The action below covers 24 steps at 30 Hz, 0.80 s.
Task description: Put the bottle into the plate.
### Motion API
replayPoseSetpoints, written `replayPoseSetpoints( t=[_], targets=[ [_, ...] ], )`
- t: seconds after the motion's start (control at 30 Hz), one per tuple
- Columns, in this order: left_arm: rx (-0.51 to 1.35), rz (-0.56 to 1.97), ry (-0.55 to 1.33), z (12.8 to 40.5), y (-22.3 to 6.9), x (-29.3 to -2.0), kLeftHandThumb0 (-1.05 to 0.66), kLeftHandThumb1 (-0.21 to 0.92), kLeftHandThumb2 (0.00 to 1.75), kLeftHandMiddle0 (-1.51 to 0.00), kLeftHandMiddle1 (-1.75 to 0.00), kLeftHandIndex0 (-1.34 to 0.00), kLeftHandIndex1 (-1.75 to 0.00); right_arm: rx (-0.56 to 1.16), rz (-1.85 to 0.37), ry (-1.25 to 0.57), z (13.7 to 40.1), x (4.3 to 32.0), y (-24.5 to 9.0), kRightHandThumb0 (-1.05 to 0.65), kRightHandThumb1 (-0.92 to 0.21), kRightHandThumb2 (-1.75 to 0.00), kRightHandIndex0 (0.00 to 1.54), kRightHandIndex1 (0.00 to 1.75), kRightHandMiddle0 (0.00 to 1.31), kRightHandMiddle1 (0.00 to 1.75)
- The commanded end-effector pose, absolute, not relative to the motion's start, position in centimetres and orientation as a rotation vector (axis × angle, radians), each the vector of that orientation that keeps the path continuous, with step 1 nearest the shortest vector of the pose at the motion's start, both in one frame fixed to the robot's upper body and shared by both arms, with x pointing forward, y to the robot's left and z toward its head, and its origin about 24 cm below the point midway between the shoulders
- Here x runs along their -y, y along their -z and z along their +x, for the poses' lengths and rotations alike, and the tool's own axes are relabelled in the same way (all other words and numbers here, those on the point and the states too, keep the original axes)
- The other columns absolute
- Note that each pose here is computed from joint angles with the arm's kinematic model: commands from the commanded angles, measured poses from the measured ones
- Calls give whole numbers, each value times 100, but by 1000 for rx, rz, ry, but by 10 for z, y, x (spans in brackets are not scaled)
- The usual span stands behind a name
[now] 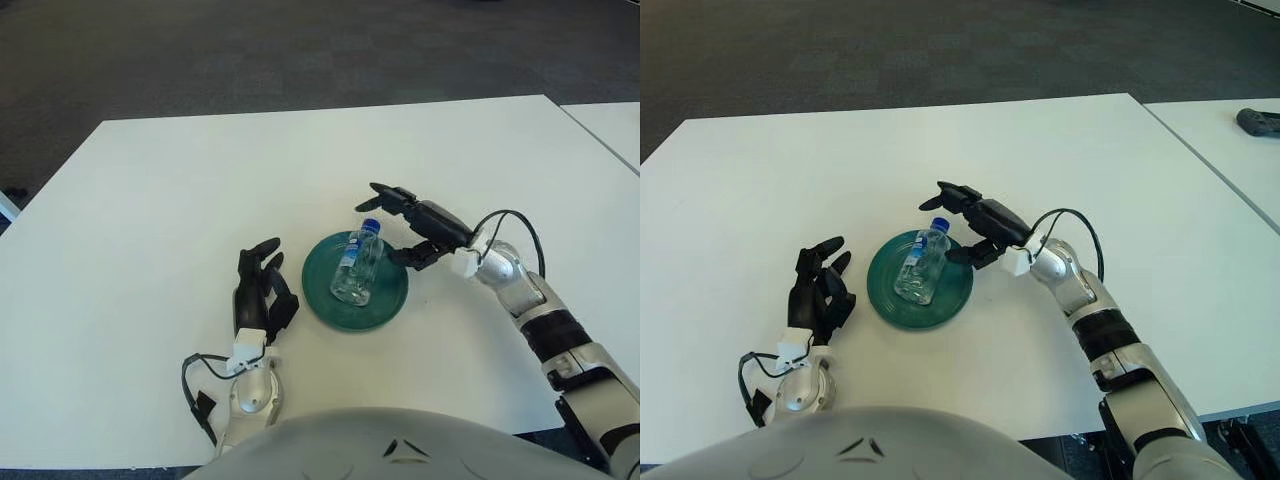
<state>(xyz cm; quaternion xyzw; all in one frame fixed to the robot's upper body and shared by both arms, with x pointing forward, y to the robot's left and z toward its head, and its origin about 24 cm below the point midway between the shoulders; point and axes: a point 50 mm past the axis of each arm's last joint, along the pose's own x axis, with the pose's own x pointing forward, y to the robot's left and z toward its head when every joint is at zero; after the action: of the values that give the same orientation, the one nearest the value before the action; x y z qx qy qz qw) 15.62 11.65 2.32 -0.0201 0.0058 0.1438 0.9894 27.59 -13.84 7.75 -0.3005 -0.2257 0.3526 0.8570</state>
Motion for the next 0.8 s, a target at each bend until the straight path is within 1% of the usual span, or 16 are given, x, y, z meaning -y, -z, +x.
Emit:
replayPoseSetpoints(
  t=[0.0, 0.1, 0.2, 0.3, 0.4, 0.53, 0.73, 0.77],
  targets=[
    [23, -92, -286, 167, -28, -112, -89, 92, 105, -54, -33, -18, -100, 356, -488, -670, 291, 155, -64, -100, -92, -85, 46, 4, 2, 92],
    [25, -94, -284, 166, -27, -113, -90, 92, 105, -54, -33, -17, -99, 285, -422, -660, 302, 159, -55, -99, -92, -90, 46, 4, 2, 92],
    [34, -100, -283, 164, -28, -114, -91, 92, 104, -54, -33, -16, -99, 214, -290, -663, 307, 161, -49, -95, -92, -92, 46, 4, 1, 92],
    [44, -105, -281, 163, -29, -116, -91, 92, 103, -55, -33, -16, -99, 176, -162, -659, 307, 161, -46, -91, -92, -89, 49, 5, 4, 95],
    [50, -110, -280, 162, -30, -118, -90, 92, 102, -56, -33, -16, -100, 123, -88, -639, 300, 170, -33, -87, -92, -84, 51, 5, 8, 96],
    [54, -120, -283, 162, -31, -121, -89, 92, 101, -59, -35, -17, -101, 64, 4, -606, 301, 167, -31, -84, -92, -80, 53, 6, 10, 97],
    [42, -142, -299, 162, -30, -126, -84, 92, 96, -59, -52, -23, -106, -14, 89, -541, 300, 163, -28, -79, -92, -68, 59, 8, 16, 99],
    [32, -156, -313, 161, -29, -127, -80, 92, 96, -56, -59, -21, -109, -25, 100, -528, 299, 162, -27, -77, -92, -67, 59, 9, 14, 99]
  ],
)
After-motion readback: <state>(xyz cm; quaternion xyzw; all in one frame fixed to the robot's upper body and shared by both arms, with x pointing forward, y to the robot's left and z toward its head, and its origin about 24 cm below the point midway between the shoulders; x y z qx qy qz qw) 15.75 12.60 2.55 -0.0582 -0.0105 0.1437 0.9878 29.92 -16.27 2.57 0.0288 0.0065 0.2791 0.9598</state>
